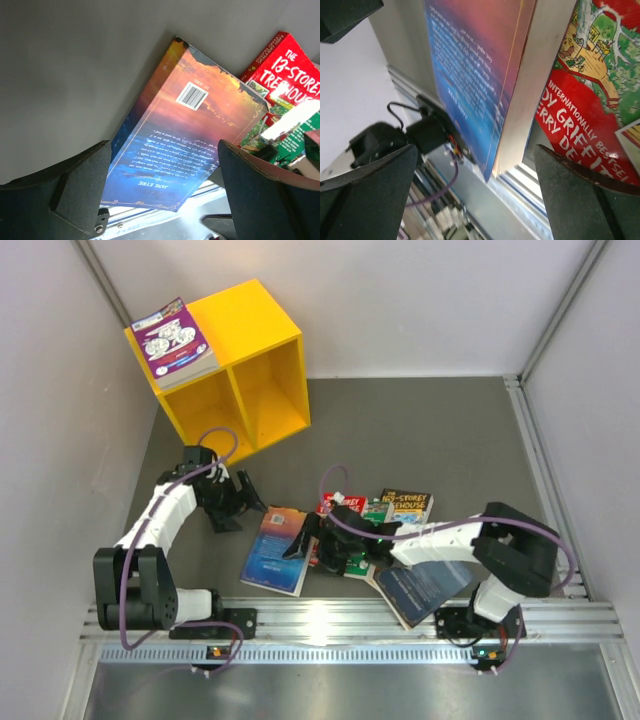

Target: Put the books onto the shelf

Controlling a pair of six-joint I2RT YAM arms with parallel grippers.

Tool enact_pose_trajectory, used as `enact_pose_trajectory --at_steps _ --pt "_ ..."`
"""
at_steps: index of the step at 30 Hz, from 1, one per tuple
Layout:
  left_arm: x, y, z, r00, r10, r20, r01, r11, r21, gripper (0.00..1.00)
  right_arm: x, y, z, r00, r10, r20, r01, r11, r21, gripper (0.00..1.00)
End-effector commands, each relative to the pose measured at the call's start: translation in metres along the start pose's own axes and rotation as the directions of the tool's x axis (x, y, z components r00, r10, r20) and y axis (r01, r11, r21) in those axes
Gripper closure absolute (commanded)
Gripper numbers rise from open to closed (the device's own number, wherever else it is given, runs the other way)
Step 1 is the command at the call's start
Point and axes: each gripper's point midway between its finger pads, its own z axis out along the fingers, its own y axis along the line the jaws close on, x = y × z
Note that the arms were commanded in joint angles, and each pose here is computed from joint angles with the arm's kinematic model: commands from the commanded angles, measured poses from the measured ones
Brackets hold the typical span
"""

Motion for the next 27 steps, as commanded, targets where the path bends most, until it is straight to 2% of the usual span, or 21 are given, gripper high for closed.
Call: enact_pose_trajectory --at_steps 1,5,9,13,17,22,26,27 --pt "-0.005 -0.008 0.005 0.997 0.072 0.016 -0.073 0.995 0.061 0.08 -0.001 -0.003 0.036 0.986 0.073 0.147 -0.077 0.997 0.019 0.0" --pt "-0.007 -0.007 0.006 0.996 0.088 0.003 -0.088 0.995 0.05 0.09 0.01 -0.027 0.057 0.973 0.13 0.192 -0.152 0.983 0.101 0.0" --pt "-0.002 -0.003 0.008 0.996 0.084 -0.027 -0.083 0.996 0.037 0.09 0.013 -0.052 0.057 0.966 0.088 0.245 -0.139 0.97 0.2 0.0" --pt "0.001 0.001 0.014 0.996 0.075 -0.051 -0.074 0.997 0.035 0.1 0.02 -0.082 0.05 0.965 0.074 0.251 -0.149 0.944 0.294 0.0" --pt "0.006 0.006 0.021 0.993 0.058 -0.101 -0.056 0.998 0.02 0.12 0.02 -0.118 0.024 0.959 0.024 0.282 -0.145 0.898 0.416 0.0" --pt "0.002 0.008 0.021 0.996 0.05 -0.072 -0.05 0.999 0.003 0.14 0.01 -0.123 0.031 0.955 -0.027 0.297 -0.113 0.888 0.445 0.0" --pt "0.003 0.006 0.016 0.997 0.044 -0.064 -0.044 0.999 0.003 0.14 0.016 -0.086 0.071 0.965 -0.064 0.254 -0.037 0.927 0.372 0.01" --pt "0.008 0.001 0.017 0.995 0.065 -0.079 -0.064 0.998 0.008 0.15 0.017 -0.089 0.082 0.967 -0.077 0.243 -0.022 0.925 0.379 0.0"
